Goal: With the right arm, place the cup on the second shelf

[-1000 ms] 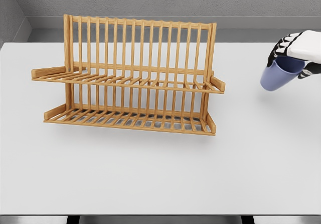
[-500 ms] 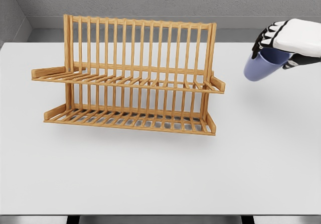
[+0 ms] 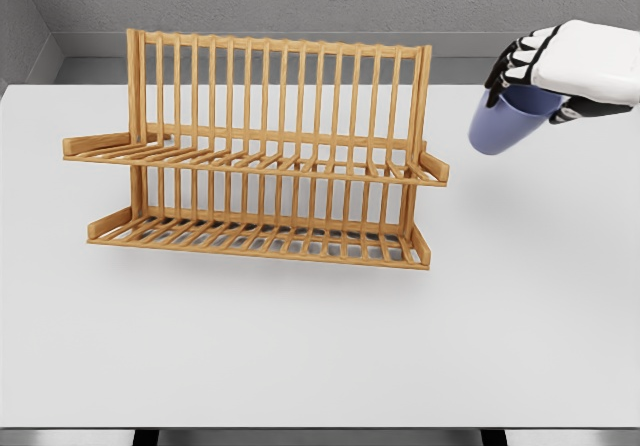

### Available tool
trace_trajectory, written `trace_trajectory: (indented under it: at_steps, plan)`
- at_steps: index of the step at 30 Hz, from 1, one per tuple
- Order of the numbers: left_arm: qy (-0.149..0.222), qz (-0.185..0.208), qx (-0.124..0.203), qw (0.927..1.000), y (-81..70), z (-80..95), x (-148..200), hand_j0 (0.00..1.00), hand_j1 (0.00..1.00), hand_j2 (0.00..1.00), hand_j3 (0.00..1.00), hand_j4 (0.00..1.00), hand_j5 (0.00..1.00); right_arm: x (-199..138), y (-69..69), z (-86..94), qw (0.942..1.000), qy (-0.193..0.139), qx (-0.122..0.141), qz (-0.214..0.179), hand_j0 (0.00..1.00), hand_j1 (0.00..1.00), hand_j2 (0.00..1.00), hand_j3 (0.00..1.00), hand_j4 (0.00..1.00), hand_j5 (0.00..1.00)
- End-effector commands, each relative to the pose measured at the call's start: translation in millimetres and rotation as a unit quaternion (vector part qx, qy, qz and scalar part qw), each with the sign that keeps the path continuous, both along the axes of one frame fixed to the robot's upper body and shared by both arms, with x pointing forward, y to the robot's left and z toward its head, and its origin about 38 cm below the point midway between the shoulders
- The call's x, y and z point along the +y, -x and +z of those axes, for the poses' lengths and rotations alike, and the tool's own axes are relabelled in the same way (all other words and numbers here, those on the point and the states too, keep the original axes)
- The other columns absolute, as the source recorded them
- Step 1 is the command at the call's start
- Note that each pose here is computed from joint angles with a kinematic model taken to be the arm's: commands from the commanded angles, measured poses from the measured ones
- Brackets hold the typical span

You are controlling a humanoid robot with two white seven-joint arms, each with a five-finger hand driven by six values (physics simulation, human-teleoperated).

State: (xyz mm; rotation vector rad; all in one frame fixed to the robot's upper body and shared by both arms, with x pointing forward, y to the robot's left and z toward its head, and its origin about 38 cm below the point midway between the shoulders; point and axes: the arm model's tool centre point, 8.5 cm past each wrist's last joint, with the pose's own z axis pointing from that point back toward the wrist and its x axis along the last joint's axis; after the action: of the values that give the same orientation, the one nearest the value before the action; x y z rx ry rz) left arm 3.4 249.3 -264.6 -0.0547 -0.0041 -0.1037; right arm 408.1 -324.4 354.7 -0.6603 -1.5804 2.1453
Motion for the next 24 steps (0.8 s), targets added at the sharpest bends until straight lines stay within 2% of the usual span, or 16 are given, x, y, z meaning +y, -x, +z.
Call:
trace_trajectory:
  at_steps: [1, 12, 17, 24]
  plan:
    - [0.0, 0.0, 0.0, 1.0, 0.1, 0.0, 0, 1.0, 1.0, 1.0, 1.0, 1.0, 1.0, 5, 0.3, -0.5, 1.0, -0.006, 0.0, 0.007, 0.59, 0.59, 0.59, 0.59, 0.59, 0.59]
    - [0.0, 0.0, 0.0, 1.0, 0.0, 0.0, 0, 1.0, 1.0, 1.0, 1.0, 1.0, 1.0, 27, 6.2, 11.4, 0.9989, -0.012, -0.022, 0.039, 0.59, 0.59, 0.59, 0.59, 0.59, 0.59]
    - [0.0, 0.0, 0.0, 1.0, 0.0, 0.0, 0, 1.0, 1.0, 1.0, 1.0, 1.0, 1.0, 37, 13.8, 15.5, 0.9978, -0.008, -0.032, 0.057, 0.59, 0.59, 0.59, 0.59, 0.59, 0.59]
    - [0.0, 0.0, 0.0, 1.0, 0.1, 0.0, 0, 1.0, 1.0, 1.0, 1.0, 1.0, 1.0, 45, 12.7, 20.3, 0.9968, -0.016, -0.04, 0.067, 0.59, 0.59, 0.59, 0.59, 0.59, 0.59]
